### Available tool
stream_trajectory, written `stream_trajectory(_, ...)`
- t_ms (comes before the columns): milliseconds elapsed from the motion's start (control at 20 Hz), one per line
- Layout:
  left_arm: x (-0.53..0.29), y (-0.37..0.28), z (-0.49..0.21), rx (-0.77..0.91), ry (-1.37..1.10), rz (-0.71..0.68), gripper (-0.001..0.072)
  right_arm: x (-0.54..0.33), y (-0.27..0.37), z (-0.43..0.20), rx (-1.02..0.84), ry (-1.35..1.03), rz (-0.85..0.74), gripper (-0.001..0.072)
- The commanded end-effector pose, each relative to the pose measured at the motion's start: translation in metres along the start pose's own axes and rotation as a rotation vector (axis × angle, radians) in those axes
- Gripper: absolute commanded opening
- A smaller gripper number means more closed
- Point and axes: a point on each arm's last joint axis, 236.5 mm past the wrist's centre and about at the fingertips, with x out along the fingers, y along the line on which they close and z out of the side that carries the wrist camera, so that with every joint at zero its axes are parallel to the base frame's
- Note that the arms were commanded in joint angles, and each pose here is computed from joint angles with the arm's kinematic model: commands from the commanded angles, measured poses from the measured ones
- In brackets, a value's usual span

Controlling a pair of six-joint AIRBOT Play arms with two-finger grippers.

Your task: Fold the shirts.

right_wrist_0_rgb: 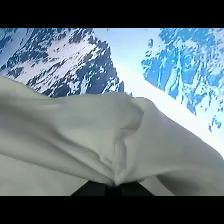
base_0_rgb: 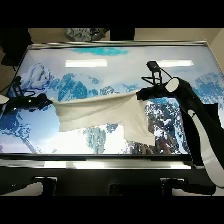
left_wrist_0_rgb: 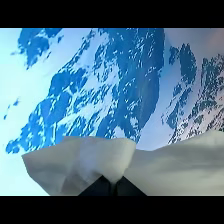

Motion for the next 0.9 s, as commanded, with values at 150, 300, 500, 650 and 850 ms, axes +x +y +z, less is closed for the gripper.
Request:
stream_trajectory(150,0.055,-0.006,0.009,-0.015,0.099,-0.091,0.0332,0.042,-0.028,-0.010,0.113,-0.009,0.015,0.0420)
stream_trajectory(300,0.014,0.007,0.015,-0.026,0.147,-0.114,0.0517,-0.017,-0.041,-0.011,-0.026,0.061,0.058,0.0571)
stream_trajectory(500,-0.025,0.053,-0.052,-0.163,0.388,-0.045,0.0515,-0.092,-0.086,-0.082,0.067,0.310,0.084,0.0571)
stream_trajectory(650,-0.013,0.058,-0.110,-0.227,0.490,-0.052,0.0506,-0.098,-0.085,-0.136,0.160,0.448,0.150,0.0571)
stream_trajectory(850,0.013,0.049,-0.147,-0.214,0.531,-0.055,0.0494,-0.086,-0.075,-0.161,0.185,0.498,0.179,0.0571)
